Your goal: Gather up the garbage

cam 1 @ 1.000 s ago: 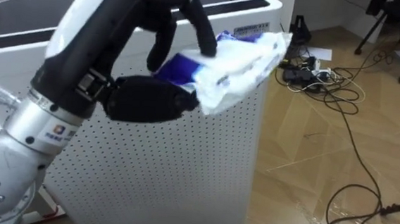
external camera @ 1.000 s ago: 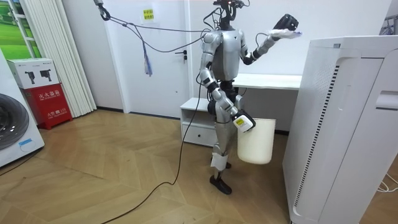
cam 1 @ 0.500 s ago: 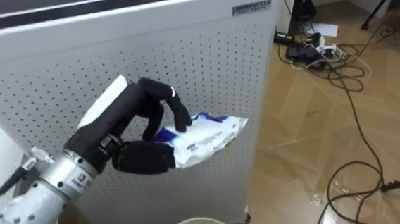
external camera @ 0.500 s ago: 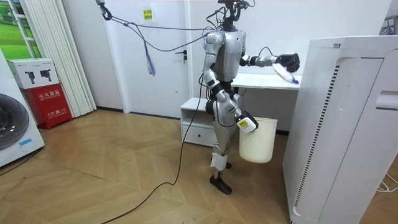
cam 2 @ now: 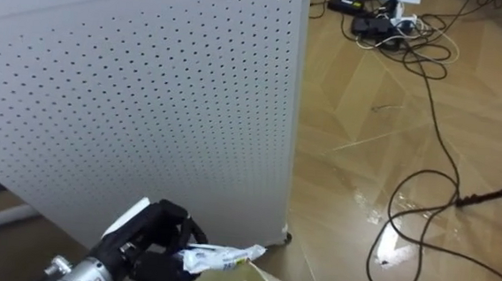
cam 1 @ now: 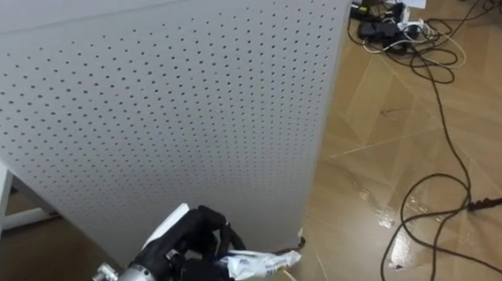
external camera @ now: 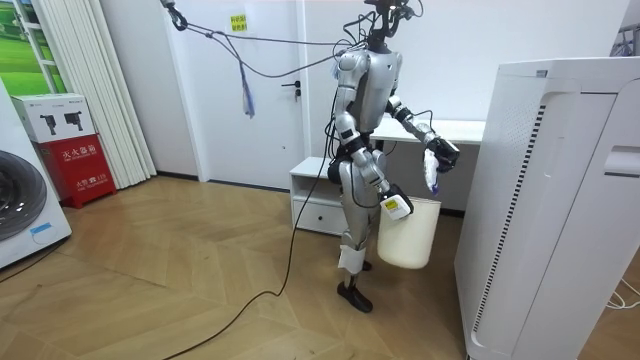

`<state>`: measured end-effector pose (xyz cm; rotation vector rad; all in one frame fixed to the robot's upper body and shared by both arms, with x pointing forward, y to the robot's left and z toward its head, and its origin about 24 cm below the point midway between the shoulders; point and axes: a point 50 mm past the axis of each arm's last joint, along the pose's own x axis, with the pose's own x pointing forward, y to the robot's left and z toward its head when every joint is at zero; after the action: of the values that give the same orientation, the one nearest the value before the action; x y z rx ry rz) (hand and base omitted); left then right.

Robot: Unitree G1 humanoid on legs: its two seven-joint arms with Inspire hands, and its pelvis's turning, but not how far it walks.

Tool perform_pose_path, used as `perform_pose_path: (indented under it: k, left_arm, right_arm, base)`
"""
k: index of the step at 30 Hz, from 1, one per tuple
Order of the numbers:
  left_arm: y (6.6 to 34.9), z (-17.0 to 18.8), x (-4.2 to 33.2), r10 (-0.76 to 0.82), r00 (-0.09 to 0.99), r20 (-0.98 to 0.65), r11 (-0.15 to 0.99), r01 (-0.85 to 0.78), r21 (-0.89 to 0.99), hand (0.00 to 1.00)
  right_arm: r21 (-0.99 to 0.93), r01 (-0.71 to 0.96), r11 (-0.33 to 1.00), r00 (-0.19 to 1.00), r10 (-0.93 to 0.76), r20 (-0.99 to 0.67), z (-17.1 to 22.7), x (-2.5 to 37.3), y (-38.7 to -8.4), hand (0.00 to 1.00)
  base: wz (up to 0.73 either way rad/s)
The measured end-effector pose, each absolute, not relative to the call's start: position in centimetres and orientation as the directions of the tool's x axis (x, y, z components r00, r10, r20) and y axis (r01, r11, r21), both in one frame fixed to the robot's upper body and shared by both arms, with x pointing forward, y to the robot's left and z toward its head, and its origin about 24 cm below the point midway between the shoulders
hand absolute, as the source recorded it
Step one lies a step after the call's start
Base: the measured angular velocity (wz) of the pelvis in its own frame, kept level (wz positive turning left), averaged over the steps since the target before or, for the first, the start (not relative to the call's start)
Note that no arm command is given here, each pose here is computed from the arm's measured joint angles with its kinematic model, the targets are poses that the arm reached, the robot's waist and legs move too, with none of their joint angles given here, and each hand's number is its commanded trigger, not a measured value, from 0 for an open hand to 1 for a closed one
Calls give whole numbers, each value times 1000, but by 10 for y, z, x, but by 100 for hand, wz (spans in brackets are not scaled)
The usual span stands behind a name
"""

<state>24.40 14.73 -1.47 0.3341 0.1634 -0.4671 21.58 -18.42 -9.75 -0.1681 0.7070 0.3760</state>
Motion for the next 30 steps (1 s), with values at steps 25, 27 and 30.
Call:
perform_pose_path:
  k: [25,27,30]
  left_arm:
    - [143,-56,227,-458,786,-414,802,567,189,0]
    - [144,-57,227,-463,779,-423,796,575,187,0]
    - [146,-61,225,-460,769,-445,795,579,180,0]
  right_arm:
    - [-34,-398,917,697,278,-661,-94,235,-178,100]
    - [-30,-395,918,695,277,-664,-94,234,-179,100]
    - [-21,-379,925,698,271,-662,-94,234,-183,100]
  base:
    - [-1]
    - [0]
    - [0]
